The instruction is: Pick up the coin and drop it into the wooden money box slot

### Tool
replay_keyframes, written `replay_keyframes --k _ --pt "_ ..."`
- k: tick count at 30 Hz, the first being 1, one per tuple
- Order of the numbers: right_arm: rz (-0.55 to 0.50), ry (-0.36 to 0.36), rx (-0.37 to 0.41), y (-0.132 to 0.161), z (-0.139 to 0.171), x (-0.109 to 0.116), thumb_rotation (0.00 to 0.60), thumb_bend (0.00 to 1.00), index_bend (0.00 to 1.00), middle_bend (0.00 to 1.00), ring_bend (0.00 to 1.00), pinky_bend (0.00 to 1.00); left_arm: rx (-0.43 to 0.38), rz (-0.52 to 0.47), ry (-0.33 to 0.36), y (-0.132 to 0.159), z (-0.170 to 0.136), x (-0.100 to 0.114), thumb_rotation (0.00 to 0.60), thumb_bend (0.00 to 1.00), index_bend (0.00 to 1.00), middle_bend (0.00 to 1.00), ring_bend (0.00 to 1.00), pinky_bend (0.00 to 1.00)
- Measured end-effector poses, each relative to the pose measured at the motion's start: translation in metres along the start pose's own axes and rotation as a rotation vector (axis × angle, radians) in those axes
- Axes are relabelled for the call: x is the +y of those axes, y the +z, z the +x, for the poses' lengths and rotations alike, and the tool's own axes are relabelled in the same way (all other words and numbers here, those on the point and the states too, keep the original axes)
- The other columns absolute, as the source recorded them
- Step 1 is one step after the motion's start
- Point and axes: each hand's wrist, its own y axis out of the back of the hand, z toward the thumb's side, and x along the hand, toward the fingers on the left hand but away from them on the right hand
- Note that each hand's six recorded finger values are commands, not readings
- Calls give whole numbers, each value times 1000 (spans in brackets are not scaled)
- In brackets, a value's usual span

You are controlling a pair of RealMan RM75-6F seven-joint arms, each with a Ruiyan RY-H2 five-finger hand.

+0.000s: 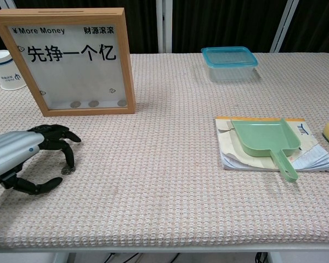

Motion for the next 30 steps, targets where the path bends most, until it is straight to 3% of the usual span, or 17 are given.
replay_keyframes --k 30 --pt "-2 4 -19 -7 1 -1 600 336 0 0 0 0 -15 -16 27 2 14 -1 600 293 506 173 7 69"
